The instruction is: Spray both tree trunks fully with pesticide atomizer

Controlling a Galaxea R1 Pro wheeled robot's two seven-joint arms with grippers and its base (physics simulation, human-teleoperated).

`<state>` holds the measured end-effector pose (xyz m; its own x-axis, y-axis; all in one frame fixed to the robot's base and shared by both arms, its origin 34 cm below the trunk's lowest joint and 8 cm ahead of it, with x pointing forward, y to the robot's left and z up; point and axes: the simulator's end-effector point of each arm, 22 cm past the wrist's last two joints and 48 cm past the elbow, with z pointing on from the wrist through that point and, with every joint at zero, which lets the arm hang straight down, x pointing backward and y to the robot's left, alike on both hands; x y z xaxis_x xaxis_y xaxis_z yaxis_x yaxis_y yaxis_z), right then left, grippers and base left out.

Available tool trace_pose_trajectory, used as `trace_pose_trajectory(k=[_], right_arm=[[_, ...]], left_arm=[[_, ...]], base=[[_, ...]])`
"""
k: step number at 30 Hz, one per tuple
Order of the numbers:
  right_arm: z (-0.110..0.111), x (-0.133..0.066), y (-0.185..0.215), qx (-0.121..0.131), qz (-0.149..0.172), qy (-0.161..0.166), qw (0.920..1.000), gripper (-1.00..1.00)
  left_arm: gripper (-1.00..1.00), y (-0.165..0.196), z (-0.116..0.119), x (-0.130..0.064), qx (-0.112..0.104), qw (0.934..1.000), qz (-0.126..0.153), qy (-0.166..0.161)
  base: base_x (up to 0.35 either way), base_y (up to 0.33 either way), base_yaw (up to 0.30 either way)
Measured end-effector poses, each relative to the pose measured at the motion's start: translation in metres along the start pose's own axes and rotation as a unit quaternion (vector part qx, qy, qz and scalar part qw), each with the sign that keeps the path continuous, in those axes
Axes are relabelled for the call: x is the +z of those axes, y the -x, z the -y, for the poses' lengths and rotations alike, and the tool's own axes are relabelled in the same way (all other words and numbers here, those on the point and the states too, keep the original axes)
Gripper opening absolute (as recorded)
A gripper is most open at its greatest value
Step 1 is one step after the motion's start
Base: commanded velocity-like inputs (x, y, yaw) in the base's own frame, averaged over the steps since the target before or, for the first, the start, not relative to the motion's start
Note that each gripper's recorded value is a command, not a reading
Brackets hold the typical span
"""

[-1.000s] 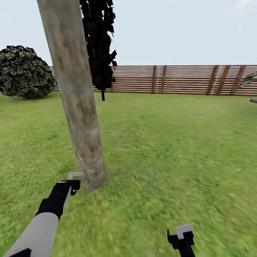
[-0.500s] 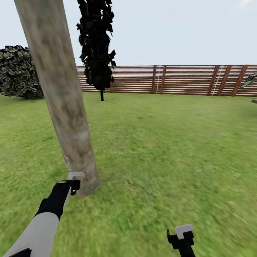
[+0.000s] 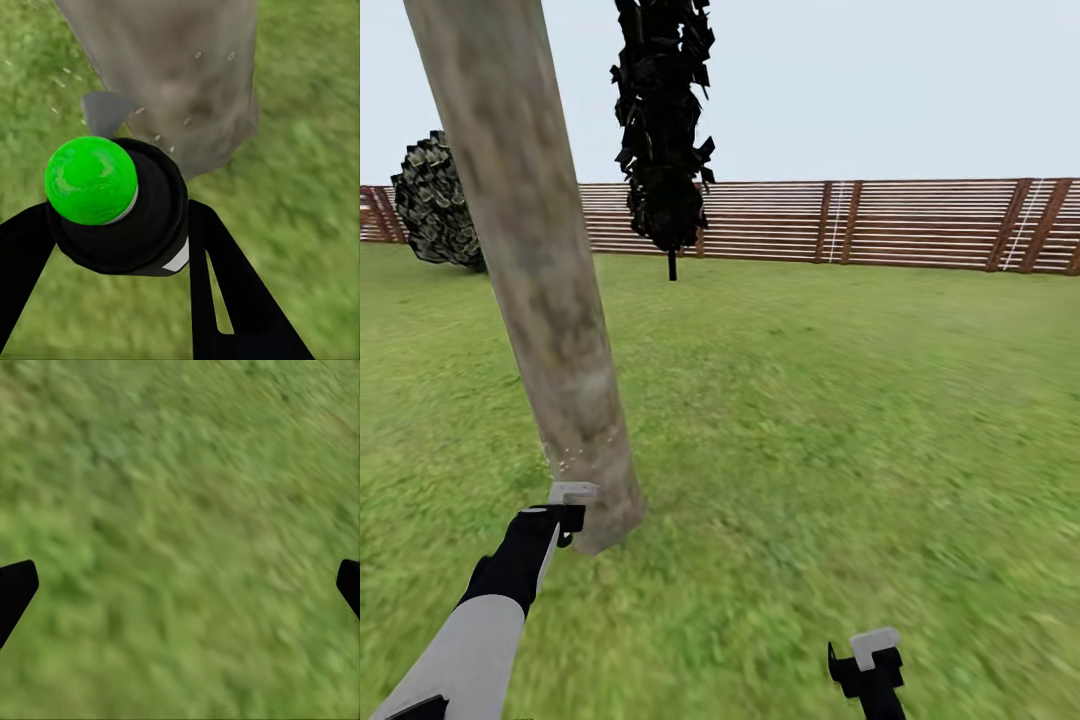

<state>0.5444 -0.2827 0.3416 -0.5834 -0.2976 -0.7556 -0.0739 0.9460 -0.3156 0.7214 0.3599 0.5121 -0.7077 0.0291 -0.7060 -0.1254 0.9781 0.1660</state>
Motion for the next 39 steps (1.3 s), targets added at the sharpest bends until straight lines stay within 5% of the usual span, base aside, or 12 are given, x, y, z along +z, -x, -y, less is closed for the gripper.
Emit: trace_pose_trajectory(k=[7, 13, 16, 18, 20, 22, 25, 27, 33, 35, 37, 39], right_arm=[[0.0, 0.0, -0.002, 0.0, -0.002, 0.0, 1.0, 1.0], [0.0, 0.0, -0.003, -0.001, -0.003, 0.0, 1.0, 1.0], [0.0, 0.0, -0.004, -0.001, -0.004, 0.0, 1.0, 1.0], [0.0, 0.0, -0.005, -0.001, -0.004, 0.0, 1.0, 1.0], [0.0, 0.0, -0.006, -0.001, -0.005, 0.001, 1.0, 1.0], [0.0, 0.0, -0.006, -0.002, -0.005, 0.0, 1.0, 1.0], [0.0, -0.001, -0.007, -0.002, -0.005, 0.001, 1.0, 1.0], [0.001, -0.001, -0.007, -0.002, -0.006, 0.0, 1.0, 1.0], [0.001, -0.001, -0.007, -0.002, -0.006, 0.0, 1.0, 1.0], [0.001, -0.001, -0.007, -0.002, -0.006, 0.0, 1.0, 1.0], [0.0, -0.001, -0.007, -0.002, -0.006, 0.001, 1.0, 1.0], [0.0, -0.001, -0.007, -0.002, -0.006, 0.001, 1.0, 1.0]], left_arm=[[-1.0, -0.034, 0.011, 0.009, 0.003, 0.9993, -0.036, -0.011], [-1.0, -0.049, -0.017, 0.012, 0.011, 0.9982, -0.05, 0.032], [-1.0, -0.055, -0.005, 0.012, 0.005, 0.9983, -0.054, 0.022], [-1.0, -0.052, 0.045, 0.009, -0.025, 0.9983, -0.048, -0.019], [-1.0, -0.046, 0.05, 0.009, -0.026, 0.9988, -0.036, -0.022], [-1.0, -0.044, 0.046, 0.009, -0.027, 0.999, -0.03, -0.019], [-1.0, -0.051, -0.012, 0.014, -0.022, 0.9991, -0.031, 0.019], [-1.0, -0.06, -0.026, 0.015, -0.026, 0.9986, -0.037, 0.027], [-1.0, -0.107, 0.005, 0.017, -0.03, 0.9966, -0.077, 0.001], [-1.0, -0.106, 0.017, 0.018, -0.029, 0.9973, -0.068, -0.007], [-1.0, -0.107, 0.016, 0.019, -0.03, 0.9979, -0.057, -0.006], [-1.0, -0.122, -0.004, 0.02, -0.056, 0.9964, -0.062, 0.008]], base=[[0.144, -0.242, 0.262], [0.127, -0.249, 0.262], [0.114, -0.254, 0.219], [0.114, -0.254, 0.033], [0.116, -0.254, 0.009], [0.12, -0.254, 0.003], [0.123, -0.254, 0.0], [0.123, -0.254, 0.0], [0.112, -0.257, 0.01], [0.091, -0.264, 0.168], [0.089, -0.265, 0.243], [0.089, -0.265, 0.267]])
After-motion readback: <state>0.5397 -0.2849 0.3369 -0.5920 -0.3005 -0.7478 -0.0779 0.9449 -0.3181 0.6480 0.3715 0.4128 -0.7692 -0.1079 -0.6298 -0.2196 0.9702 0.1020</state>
